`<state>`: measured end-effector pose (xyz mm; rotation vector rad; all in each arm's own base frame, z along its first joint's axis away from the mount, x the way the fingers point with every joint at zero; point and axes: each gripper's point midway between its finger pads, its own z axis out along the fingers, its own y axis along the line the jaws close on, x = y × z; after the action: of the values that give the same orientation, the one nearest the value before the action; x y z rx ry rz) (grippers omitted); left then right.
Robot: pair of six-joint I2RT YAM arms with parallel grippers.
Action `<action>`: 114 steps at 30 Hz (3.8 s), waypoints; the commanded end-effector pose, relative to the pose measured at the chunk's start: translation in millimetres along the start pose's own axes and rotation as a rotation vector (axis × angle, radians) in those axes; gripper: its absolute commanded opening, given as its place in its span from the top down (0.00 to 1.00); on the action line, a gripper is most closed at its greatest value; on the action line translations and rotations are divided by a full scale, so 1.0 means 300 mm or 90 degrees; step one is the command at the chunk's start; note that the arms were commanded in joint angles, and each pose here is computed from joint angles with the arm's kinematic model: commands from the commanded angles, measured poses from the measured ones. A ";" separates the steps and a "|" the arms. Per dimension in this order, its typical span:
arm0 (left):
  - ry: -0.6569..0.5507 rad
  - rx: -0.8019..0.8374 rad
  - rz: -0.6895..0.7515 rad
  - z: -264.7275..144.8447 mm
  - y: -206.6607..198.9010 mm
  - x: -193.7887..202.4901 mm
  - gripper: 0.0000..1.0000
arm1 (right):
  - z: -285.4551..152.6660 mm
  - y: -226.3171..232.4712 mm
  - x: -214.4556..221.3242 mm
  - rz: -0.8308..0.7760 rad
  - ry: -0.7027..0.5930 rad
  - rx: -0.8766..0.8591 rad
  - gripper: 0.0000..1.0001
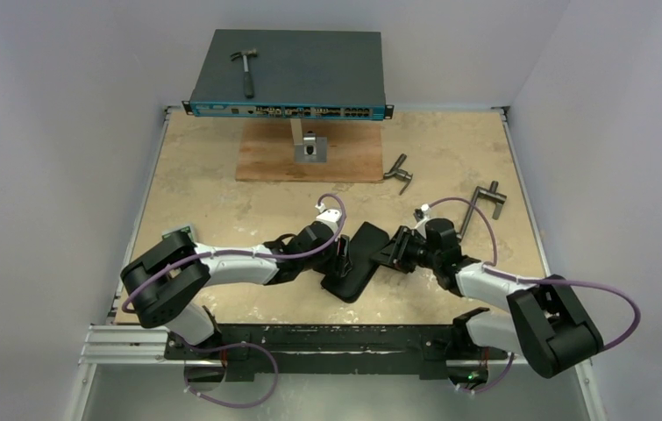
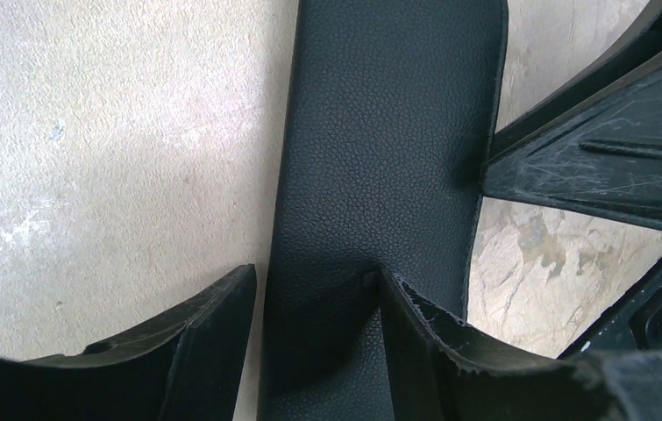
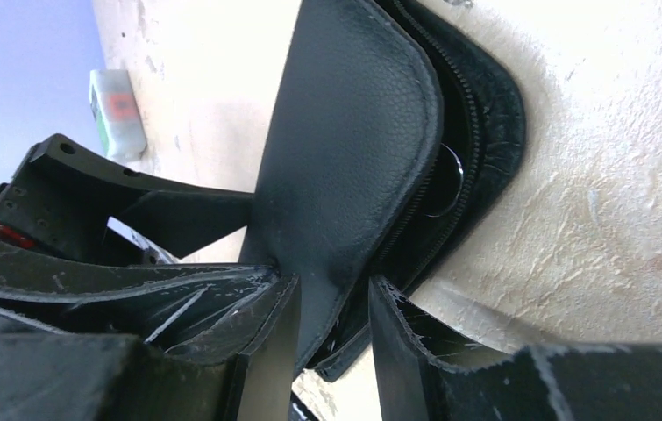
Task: Sort the hair-cutting tools
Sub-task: Close the hairdressing tool bag at the center of the board, then adjust the comb in the hairdressing tool bag.
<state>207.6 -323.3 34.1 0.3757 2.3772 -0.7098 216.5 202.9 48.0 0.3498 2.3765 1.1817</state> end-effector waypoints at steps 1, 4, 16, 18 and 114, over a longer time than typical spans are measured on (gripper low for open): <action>0.000 0.019 0.002 -0.022 -0.025 0.002 0.47 | 0.012 0.023 0.011 -0.003 0.020 -0.019 0.64; 0.000 0.020 0.004 -0.022 -0.026 0.001 0.47 | 0.017 0.005 0.023 -0.001 0.030 -0.008 0.63; -0.053 -0.002 -0.008 -0.102 -0.002 -0.053 0.47 | 0.056 0.017 0.047 0.036 0.041 -0.070 0.86; -0.082 -0.021 -0.013 -0.145 0.019 -0.083 0.46 | 0.056 0.023 0.048 0.045 0.038 -0.081 0.95; -0.073 0.012 0.075 -0.182 0.051 0.160 1.00 | 0.027 -0.047 0.017 0.158 -0.059 -0.024 1.00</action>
<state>159.9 -263.2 26.6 0.3821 2.2548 -0.6139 215.6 207.2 38.5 0.6567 2.2884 1.3237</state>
